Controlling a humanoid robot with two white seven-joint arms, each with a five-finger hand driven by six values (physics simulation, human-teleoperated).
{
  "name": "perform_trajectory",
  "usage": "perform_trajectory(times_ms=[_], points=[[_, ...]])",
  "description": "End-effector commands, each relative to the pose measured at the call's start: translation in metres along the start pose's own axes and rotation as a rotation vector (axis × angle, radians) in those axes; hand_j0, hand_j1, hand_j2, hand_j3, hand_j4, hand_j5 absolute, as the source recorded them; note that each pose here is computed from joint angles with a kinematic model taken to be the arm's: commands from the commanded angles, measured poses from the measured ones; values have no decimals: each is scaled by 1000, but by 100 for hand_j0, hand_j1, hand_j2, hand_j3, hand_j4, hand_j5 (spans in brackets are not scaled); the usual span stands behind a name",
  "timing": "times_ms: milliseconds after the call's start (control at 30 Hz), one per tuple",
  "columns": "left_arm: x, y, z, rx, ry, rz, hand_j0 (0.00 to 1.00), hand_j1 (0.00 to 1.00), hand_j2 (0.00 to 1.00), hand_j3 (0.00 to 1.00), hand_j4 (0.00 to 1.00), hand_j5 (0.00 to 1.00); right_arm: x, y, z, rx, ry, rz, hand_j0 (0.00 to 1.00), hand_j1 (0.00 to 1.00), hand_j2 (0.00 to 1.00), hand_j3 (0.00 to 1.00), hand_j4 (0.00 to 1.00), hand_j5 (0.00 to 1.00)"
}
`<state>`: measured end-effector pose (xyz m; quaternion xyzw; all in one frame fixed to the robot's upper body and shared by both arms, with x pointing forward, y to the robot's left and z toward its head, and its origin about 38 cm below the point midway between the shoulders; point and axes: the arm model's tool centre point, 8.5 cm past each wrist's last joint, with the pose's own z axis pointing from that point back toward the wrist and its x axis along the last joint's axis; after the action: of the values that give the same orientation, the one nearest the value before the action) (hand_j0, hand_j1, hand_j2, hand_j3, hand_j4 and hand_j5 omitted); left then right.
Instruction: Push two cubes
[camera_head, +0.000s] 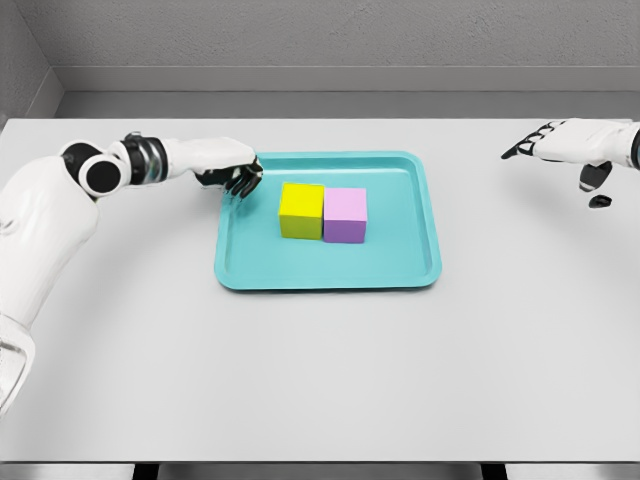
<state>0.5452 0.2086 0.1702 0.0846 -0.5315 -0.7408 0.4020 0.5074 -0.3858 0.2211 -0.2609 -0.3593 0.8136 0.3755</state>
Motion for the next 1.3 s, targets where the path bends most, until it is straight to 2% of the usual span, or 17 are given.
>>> perform_trajectory(times_ms=[0,167,300,333,433,500,567,667,833,900,967,1000,1033,1067,1267], points=[[17,9,-15,45,-46,23,2,2,2,2,2,2,-1,0,1,-1,2,-3,100,100,100,100,100,100],[34,19,-31,54,-83,14,2,2,2,2,2,2,-1,0,1,-2,4,-2,100,100,100,100,100,100],[40,18,-37,44,-92,6,1,1,1,1,1,1,-1,0,1,-2,4,-2,100,100,100,100,100,100],[40,17,-38,34,-85,-7,1,1,1,1,1,1,-1,0,1,-2,4,-2,100,100,100,100,100,100],[48,6,-51,-46,-57,-95,1,1,1,1,1,1,-2,0,2,-1,5,-2,100,100,100,100,100,100],[46,5,-52,-50,-43,-88,1,1,1,1,1,1,-2,0,2,-3,6,-2,100,100,100,100,100,100],[45,5,-51,-49,-38,-84,1,1,1,1,1,1,-1,0,2,-3,5,-2,100,100,100,100,100,100],[41,19,-43,-22,-33,-92,2,2,2,2,2,2,-1,0,2,-3,5,-2,100,100,100,100,100,100],[41,30,-37,1,-41,-107,2,2,2,2,2,2,-1,-1,2,-4,4,-1,100,100,100,100,100,100],[21,38,-15,33,-13,-75,2,2,2,2,2,2,-2,-1,2,-3,5,-1,100,100,100,100,100,100],[-2,31,6,5,48,-83,2,2,2,2,2,2,-2,-1,2,-3,5,-1,100,100,100,100,100,100],[-5,23,6,-34,60,-102,2,2,2,2,2,2,-2,-1,2,-3,5,-1,100,100,100,100,100,100],[0,9,-2,-100,54,-132,2,2,2,2,2,2,-2,-1,2,-5,6,0,100,100,100,100,100,100],[3,-1,-8,-135,46,-146,2,2,2,2,2,2,-1,-1,2,-4,4,-1,100,100,100,100,100,100],[4,-4,-8,-136,40,-139,2,2,2,2,2,2,-1,-1,2,-4,4,-1,100,100,100,100,100,100]])
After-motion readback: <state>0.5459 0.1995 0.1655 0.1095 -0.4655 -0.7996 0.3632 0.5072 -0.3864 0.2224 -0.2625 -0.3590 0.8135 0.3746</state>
